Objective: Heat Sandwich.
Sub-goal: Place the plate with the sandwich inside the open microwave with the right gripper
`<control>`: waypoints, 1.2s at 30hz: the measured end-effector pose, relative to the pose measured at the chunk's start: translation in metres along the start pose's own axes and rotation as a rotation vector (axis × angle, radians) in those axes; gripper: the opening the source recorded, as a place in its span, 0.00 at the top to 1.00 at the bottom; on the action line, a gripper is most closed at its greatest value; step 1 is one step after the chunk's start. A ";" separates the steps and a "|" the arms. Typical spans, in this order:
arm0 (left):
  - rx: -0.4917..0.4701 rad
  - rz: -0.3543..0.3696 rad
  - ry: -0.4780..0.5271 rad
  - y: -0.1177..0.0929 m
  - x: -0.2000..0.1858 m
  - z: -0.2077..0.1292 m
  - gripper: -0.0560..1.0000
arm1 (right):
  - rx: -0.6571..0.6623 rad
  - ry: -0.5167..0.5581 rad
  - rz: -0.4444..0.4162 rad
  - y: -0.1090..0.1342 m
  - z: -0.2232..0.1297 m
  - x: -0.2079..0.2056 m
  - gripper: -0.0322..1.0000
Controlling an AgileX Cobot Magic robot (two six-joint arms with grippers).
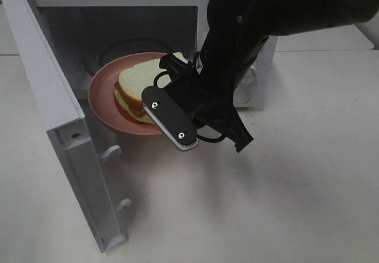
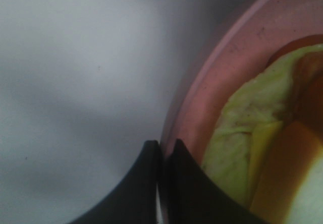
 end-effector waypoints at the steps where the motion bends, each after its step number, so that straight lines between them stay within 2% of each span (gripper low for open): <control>1: 0.000 0.000 0.000 0.000 0.000 0.000 0.01 | 0.001 0.001 0.002 -0.006 0.000 0.002 0.94; 18: 0.000 0.000 0.000 0.000 0.000 0.000 0.01 | 0.010 0.018 0.005 -0.049 -0.006 0.011 0.94; 26: 0.000 0.000 0.000 0.000 0.000 0.000 0.01 | 0.051 0.021 0.046 -0.064 -0.007 0.030 0.94; 36: 0.000 0.000 0.000 0.000 0.000 0.000 0.01 | 0.119 0.032 0.034 -0.091 -0.011 0.042 0.94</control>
Point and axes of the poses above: a point on each arm's last joint axis where the gripper is mounted, x pointing out along that axis toward the gripper, y along the wrist's bending axis when the last joint is at zero, z = x × y, the point moved 9 cm from there along x, pointing out along that axis toward the gripper, and after that the axes turned 4 degrees about -x, right-handed, at the moved point
